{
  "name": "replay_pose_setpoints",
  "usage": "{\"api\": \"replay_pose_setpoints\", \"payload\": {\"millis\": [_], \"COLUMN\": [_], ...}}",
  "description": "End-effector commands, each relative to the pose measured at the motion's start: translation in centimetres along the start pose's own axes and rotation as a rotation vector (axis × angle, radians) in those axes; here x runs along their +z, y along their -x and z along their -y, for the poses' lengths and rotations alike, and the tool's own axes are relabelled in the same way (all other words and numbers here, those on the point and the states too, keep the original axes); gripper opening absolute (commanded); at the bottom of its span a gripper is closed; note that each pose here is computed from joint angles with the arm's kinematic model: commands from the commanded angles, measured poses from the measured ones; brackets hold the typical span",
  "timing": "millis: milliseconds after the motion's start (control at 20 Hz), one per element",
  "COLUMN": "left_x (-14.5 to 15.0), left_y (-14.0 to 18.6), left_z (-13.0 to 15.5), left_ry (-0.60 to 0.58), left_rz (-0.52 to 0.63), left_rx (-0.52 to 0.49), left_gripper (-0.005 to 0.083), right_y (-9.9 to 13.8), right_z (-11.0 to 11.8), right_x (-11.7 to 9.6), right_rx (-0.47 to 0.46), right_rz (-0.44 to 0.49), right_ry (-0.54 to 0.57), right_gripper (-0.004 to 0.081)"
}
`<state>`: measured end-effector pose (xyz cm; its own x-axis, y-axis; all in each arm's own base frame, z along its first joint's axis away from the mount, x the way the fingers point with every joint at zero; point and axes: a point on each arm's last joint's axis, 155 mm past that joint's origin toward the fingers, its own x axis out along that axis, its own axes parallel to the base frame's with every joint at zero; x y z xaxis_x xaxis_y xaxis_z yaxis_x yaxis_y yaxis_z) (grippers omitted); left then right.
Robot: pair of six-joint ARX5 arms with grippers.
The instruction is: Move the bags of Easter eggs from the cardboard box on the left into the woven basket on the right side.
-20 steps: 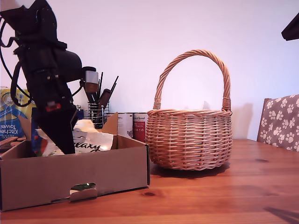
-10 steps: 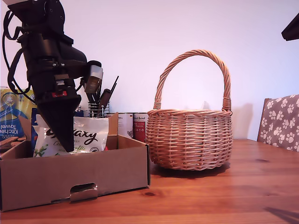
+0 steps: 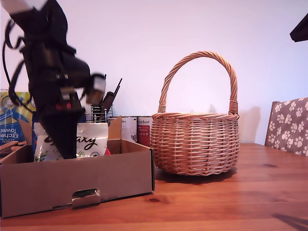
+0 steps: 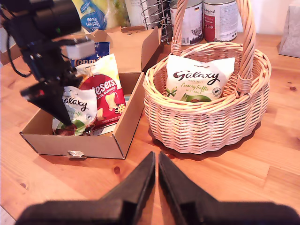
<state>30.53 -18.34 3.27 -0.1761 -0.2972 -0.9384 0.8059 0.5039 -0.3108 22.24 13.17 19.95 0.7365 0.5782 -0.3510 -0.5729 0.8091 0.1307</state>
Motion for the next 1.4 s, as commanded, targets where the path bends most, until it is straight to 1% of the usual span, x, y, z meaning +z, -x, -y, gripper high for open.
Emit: {"api": "replay_pose_setpoints", "payload": {"millis": [0,100,150,300,450,550,650,750,800,850,900,1050,1100,1150,1200,1250,1350], "left_x": [-0.9,-0.7,-0.5,0.4,3.0,6.0,9.8,13.3,14.8,16.4,17.9,22.3,23.4,24.3,25.1,25.6,26.5], "left_y": [-1.6,-1.5,-1.2,0.5,4.6,7.9,11.0,12.8,13.1,13.2,13.4,14.1,14.1,13.9,13.3,12.6,10.7], "left_z": [0.6,0.5,0.4,0.6,1.0,2.0,4.1,5.3,5.6,5.8,6.0,6.7,6.7,6.3,5.8,5.4,5.1], "left_ry": [0.012,0.008,0.008,0.002,-0.026,-0.019,-0.031,-0.039,-0.026,-0.038,-0.019,0.016,0.017,0.071,0.085,0.109,0.133], "left_rz": [-0.044,-0.037,-0.034,-0.019,0.062,0.185,0.347,0.488,0.533,0.574,0.614,0.735,0.764,0.784,0.795,0.798,0.792], "left_rx": [-0.034,-0.029,-0.027,-0.017,0.016,0.005,-0.06,-0.109,-0.107,-0.094,-0.082,-0.012,0.028,0.052,0.097,0.119,0.135], "left_gripper": [0.0211,0.0017,-0.0026,-0.0023,-0.0024,-0.0024,-0.0023,-0.0023,-0.0023,-0.0023,-0.0023,-0.0023,-0.0023,-0.0023,-0.0023,-0.0023,-0.0023], "right_y": [0.2,0.2,0.2,0.2,0.2,0.2,0.2,0.2,0.2,0.2,0.2,0.2,0.2,0.2,0.2,0.2,0.2], "right_z": [-0.2,-0.2,-0.2,-0.2,-0.2,-0.2,-0.2,-0.2,-0.2,-0.2,-0.2,-0.2,-0.2,-0.1,0.0,0.0,0.1], "right_x": [1.0,1.0,1.0,1.0,0.9,0.9,0.9,0.9,0.9,0.9,0.9,0.9,1.0,0.9,0.9,1.0,1.0], "right_rx": [0.004,0.004,0.004,0.004,0.004,0.004,0.004,0.004,0.004,0.004,0.004,0.002,0.001,-0.003,-0.006,-0.006,-0.015], "right_rz": [0.024,0.024,0.024,0.024,0.024,0.023,0.023,0.024,0.024,0.024,0.024,0.024,0.024,0.024,0.024,0.024,0.024], "right_ry": [0.011,0.011,0.011,0.011,0.01,0.01,0.01,0.011,0.01,0.01,0.011,0.01,0.011,0.011,0.011,0.011,0.01], "right_gripper": [-0.0013,-0.0013,-0.0013,-0.0013,-0.0013,-0.0013,-0.0013,-0.0013,-0.0013,-0.0013,-0.0013,-0.0013,-0.0013,-0.0013,-0.0013,-0.0013,-0.0013]}}
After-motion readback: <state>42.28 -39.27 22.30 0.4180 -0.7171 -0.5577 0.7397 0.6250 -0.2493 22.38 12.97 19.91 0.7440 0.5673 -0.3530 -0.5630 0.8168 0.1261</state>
